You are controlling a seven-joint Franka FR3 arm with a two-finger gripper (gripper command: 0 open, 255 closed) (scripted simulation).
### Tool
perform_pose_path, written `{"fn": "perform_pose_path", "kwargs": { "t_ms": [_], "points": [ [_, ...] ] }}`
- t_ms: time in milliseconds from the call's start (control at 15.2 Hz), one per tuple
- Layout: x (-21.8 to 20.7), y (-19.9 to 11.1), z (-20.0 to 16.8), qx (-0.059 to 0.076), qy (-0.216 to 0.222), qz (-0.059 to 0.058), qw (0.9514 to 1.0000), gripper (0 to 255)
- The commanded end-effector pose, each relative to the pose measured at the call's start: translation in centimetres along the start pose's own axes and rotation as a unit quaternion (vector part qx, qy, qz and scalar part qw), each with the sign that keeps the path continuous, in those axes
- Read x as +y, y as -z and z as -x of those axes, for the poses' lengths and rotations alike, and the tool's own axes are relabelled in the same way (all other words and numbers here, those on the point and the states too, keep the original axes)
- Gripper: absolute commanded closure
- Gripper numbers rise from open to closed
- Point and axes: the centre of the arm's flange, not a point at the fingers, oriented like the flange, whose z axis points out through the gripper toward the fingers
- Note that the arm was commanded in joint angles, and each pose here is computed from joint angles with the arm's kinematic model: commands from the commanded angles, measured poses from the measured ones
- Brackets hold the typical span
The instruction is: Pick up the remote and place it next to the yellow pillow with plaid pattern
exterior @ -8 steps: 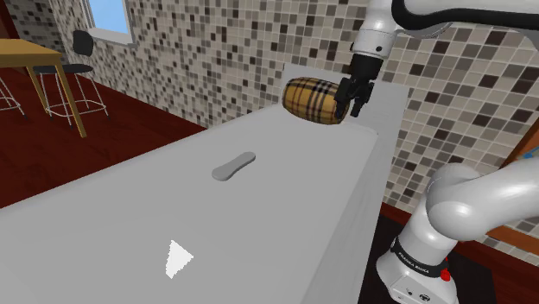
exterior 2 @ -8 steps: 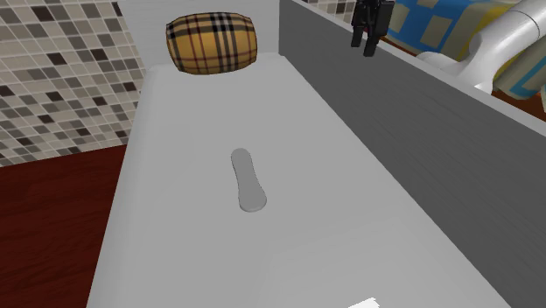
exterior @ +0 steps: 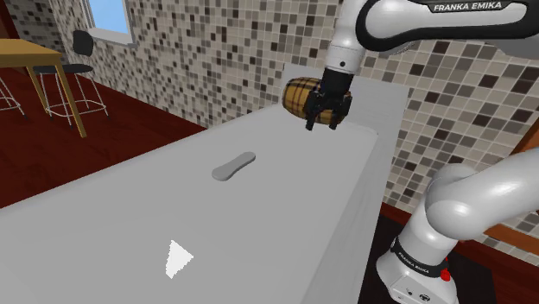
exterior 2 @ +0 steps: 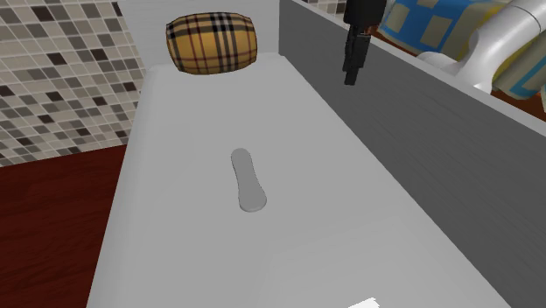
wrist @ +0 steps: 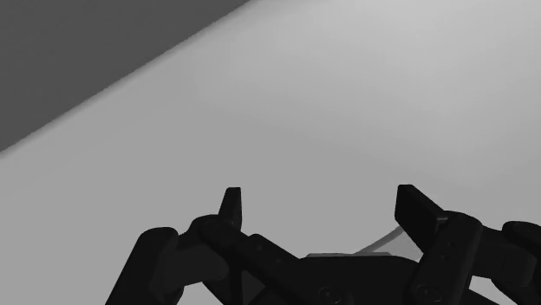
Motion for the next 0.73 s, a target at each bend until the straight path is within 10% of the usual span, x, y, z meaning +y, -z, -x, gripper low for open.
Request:
{"fn": "perform_pose_path", "kwargs": {
  "t_ms": [0,660],
  "points": [
    [-2.2,-1.4,-0.9,0.002,-0.040,0.002,0.9992,0],
    [-10.4,-9.2,-8.0,0.011,-0.224,0.016,0.9743,0]
  ]
}}
